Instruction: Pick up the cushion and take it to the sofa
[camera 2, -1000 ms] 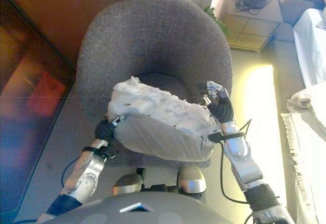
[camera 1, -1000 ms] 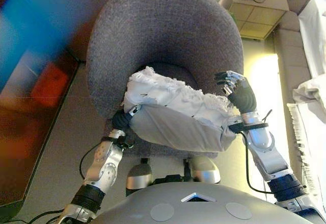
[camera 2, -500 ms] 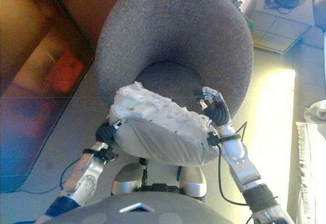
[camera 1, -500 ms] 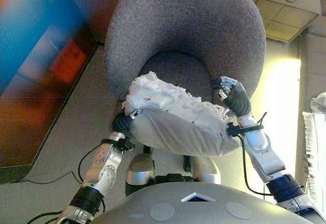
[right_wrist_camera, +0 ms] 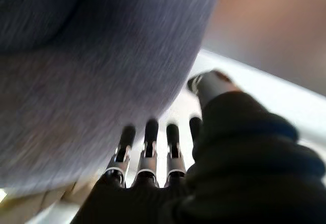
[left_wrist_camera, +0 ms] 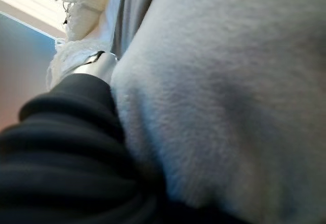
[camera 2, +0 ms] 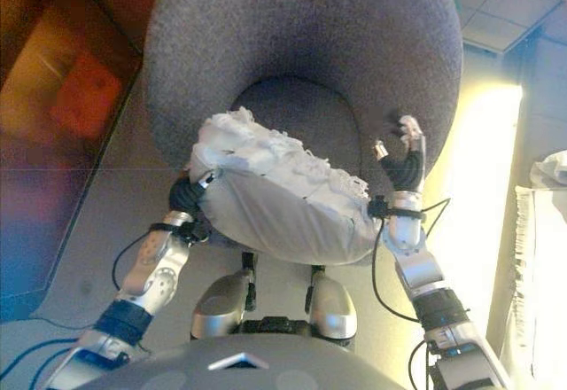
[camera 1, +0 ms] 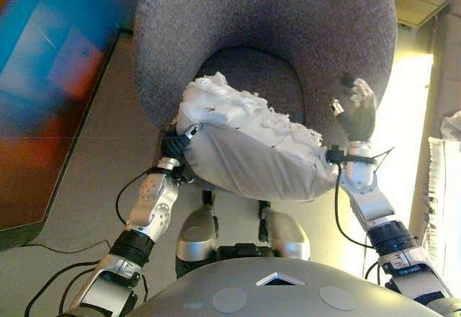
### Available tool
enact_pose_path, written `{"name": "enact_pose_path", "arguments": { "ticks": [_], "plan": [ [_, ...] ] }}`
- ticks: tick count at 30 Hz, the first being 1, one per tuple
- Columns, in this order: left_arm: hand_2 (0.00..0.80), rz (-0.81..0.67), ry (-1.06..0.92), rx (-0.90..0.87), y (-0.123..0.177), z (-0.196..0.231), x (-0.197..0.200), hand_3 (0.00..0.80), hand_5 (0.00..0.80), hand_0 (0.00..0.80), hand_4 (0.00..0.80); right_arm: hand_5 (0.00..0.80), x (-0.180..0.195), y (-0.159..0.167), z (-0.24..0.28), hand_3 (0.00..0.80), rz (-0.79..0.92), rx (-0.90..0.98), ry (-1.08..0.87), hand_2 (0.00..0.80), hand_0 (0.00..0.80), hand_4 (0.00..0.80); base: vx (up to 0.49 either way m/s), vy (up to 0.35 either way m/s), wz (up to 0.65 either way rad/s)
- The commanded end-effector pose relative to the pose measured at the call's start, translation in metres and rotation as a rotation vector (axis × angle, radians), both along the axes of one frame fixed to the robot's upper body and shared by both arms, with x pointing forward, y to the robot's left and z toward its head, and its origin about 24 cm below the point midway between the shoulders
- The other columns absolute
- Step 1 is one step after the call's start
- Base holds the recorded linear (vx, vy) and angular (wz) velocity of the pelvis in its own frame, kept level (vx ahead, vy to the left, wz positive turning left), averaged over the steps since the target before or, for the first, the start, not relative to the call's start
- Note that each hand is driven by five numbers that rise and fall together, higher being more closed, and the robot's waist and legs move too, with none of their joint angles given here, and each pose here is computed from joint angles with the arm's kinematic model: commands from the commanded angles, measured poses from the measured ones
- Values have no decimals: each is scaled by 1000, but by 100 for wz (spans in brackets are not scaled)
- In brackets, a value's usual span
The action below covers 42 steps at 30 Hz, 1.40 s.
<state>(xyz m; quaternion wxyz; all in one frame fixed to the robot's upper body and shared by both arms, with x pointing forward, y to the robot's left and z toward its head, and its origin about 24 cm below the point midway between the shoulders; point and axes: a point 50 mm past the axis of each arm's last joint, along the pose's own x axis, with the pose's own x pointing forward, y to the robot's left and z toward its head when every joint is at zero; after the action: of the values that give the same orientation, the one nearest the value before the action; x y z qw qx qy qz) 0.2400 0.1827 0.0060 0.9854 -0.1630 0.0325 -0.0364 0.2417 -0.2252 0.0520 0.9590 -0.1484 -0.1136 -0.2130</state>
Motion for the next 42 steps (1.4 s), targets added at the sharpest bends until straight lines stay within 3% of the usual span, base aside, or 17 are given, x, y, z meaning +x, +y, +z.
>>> {"name": "enact_pose_path", "arguments": {
  "ticks": [1,8,11,12,14,18,23,28,32,42],
  "plan": [
    [800,21,-277,-45,1,48,15,800,800,800,800,0,-8,-17,-6,0,-151,-16,20,0,0,0,145,-44,-4],
    [800,40,-211,-11,22,39,-3,800,800,800,800,0,-59,-56,-50,0,-489,-53,231,0,0,0,112,-64,-2],
    [800,41,-195,-5,28,36,-8,800,800,800,800,0,-75,-71,-64,0,-567,-62,327,0,0,0,75,-29,-9],
    [800,42,-185,-3,31,34,-12,800,800,800,800,0,-87,-77,-78,0,-567,-65,447,0,0,0,78,-9,-8],
    [800,44,-171,-1,34,34,-17,800,800,800,800,0,-102,-78,-99,0,-465,-52,638,0,0,0,85,-30,-3],
    [800,39,-142,23,39,32,-22,800,800,800,800,0,-123,-49,-129,0,-14,37,913,0,0,0,69,-110,0],
    [800,3,-118,37,29,25,-16,800,800,800,800,0,-106,-6,-131,0,429,169,934,0,0,0,45,-63,4],
    [800,-39,-134,25,16,25,-8,800,800,800,800,0,-83,29,-119,0,855,107,973,0,0,0,-24,9,3],
    [800,-55,-131,15,11,23,-5,800,800,800,800,0,-63,34,-97,0,1002,48,908,0,0,0,4,22,11],
    [800,-38,-127,-17,10,19,-12,800,800,800,800,0,-45,34,-62,0,984,-133,735,0,0,0,15,33,8]
  ]
}}
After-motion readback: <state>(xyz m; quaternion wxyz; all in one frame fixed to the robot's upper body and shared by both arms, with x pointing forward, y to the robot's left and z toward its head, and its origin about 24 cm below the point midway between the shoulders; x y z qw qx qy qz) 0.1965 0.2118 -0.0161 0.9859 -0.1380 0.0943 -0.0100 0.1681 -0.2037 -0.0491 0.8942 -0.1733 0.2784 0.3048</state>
